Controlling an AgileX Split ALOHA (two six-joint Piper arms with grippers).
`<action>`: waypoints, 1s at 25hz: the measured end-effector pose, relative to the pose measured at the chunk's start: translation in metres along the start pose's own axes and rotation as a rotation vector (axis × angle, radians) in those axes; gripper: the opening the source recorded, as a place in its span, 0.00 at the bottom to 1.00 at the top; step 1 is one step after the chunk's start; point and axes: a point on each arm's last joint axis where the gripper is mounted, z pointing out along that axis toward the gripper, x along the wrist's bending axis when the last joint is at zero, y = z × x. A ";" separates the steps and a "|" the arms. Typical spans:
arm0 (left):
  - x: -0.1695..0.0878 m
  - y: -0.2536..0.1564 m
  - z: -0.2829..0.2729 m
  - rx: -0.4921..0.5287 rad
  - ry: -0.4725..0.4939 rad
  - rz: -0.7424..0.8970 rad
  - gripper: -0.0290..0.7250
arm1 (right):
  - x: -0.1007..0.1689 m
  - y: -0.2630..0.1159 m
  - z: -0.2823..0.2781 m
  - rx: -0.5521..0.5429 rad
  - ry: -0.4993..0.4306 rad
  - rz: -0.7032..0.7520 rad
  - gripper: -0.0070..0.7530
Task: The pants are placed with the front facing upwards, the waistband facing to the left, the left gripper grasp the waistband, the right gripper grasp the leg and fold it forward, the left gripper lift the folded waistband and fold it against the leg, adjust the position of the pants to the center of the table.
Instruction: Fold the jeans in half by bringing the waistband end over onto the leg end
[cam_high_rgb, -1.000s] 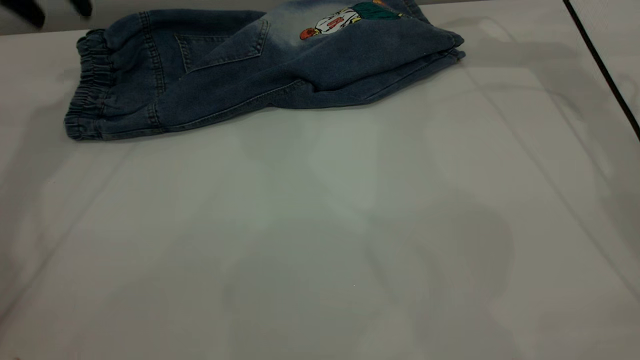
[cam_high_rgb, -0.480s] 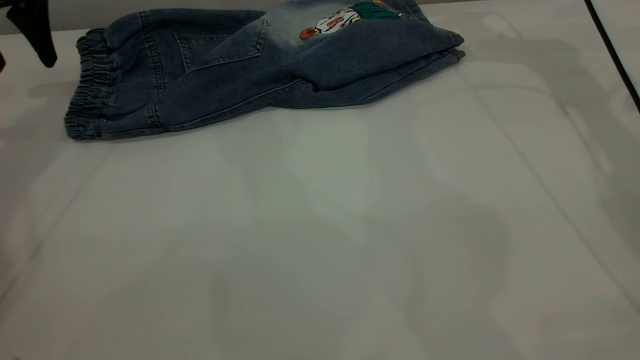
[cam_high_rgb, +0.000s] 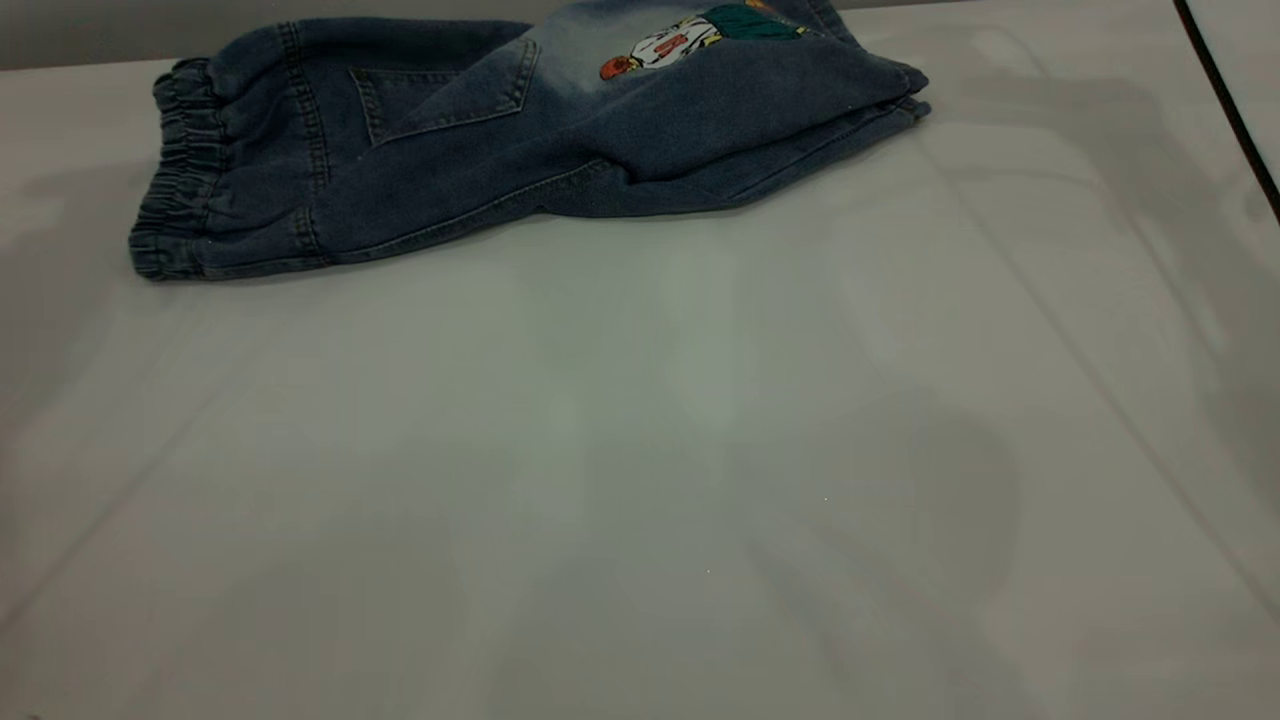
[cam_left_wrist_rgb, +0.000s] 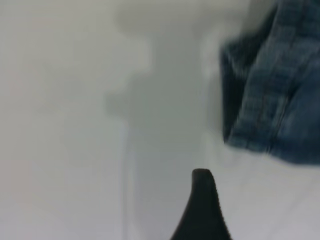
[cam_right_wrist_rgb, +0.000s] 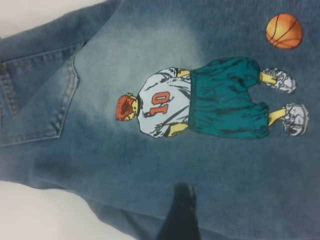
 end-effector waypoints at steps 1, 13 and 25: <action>0.000 0.000 -0.013 -0.040 -0.003 0.000 0.71 | 0.002 0.002 -0.005 -0.004 -0.018 -0.013 0.76; -0.001 -0.039 -0.057 -0.315 -0.026 0.000 0.71 | 0.032 0.021 -0.062 -0.097 -0.069 -0.085 0.76; 0.020 -0.134 0.090 -0.289 -0.048 -0.250 0.71 | 0.037 0.021 -0.059 -0.093 -0.063 -0.085 0.76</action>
